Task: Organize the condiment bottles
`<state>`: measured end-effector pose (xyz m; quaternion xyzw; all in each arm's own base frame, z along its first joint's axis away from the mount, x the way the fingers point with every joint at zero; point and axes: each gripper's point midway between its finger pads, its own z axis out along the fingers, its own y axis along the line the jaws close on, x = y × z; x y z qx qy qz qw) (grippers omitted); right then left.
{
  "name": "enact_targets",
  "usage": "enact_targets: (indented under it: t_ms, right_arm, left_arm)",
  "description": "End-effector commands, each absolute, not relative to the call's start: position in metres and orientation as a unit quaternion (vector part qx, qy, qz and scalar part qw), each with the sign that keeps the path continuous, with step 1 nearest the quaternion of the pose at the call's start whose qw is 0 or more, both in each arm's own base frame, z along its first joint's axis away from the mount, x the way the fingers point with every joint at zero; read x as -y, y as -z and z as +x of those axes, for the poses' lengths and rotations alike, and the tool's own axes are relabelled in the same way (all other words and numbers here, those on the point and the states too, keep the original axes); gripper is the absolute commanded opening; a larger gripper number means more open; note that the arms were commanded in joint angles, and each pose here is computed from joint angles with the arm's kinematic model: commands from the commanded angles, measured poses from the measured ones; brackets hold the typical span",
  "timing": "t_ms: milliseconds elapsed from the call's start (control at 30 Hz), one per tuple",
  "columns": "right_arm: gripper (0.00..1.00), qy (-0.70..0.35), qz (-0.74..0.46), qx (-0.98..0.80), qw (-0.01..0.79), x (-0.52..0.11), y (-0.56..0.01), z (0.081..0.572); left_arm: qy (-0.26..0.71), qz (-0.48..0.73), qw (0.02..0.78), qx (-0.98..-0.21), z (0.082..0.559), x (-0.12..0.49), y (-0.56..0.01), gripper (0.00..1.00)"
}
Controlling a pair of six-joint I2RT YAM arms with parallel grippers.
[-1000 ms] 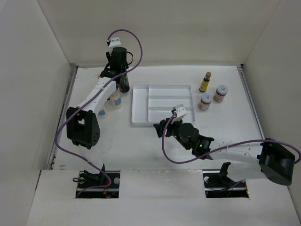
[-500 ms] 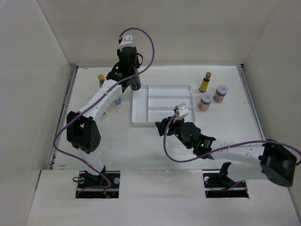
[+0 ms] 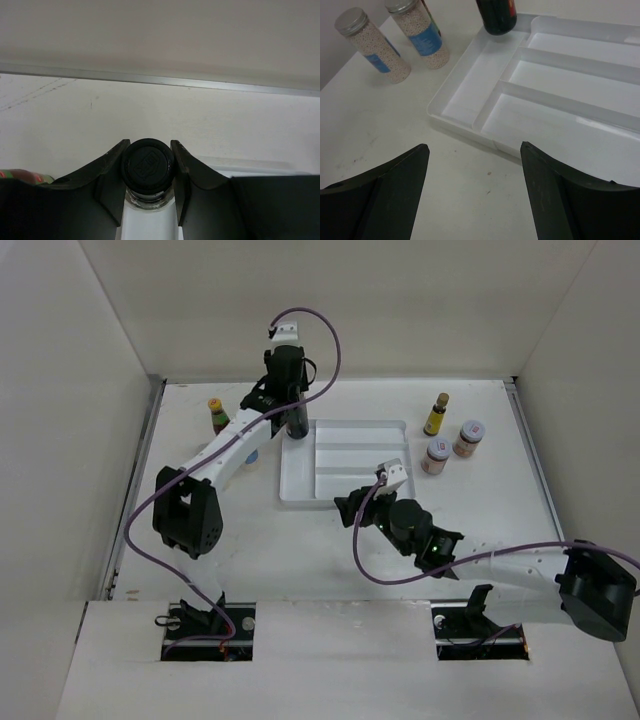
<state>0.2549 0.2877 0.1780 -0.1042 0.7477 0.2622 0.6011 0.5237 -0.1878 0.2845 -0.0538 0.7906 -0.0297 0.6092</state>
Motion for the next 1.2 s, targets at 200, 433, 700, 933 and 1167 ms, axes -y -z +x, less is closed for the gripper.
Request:
enact_targets:
  t_ms: [200, 433, 700, 933, 1167]
  right_arm:
    - [0.81, -0.285, -0.081, -0.723, 0.624, -0.285, -0.202, 0.257]
    - [0.81, -0.281, -0.075, -0.720, 0.630, -0.279, -0.205, 0.258]
    - [0.81, -0.280, -0.066, -0.719, 0.632, -0.274, -0.207, 0.261]
    - [0.81, -0.283, -0.061, -0.715, 0.637, -0.270, -0.212, 0.260]
    - [0.81, -0.283, -0.046, -0.710, 0.643, -0.262, -0.216, 0.261]
  left_arm:
    - [0.079, -0.075, 0.685, -0.721, 0.533, 0.204, -0.331, 0.24]
    - [0.063, -0.080, 0.684, -0.722, 0.526, 0.196, -0.312, 0.48]
    - [0.075, -0.098, 0.709, -0.694, 0.501, 0.179, -0.362, 0.76]
    - [0.049, -0.156, 0.722, -0.673, 0.463, 0.099, -0.392, 0.76]
    - [0.003, -0.211, 0.623, -0.753, 0.479, 0.026, -0.299, 0.69]
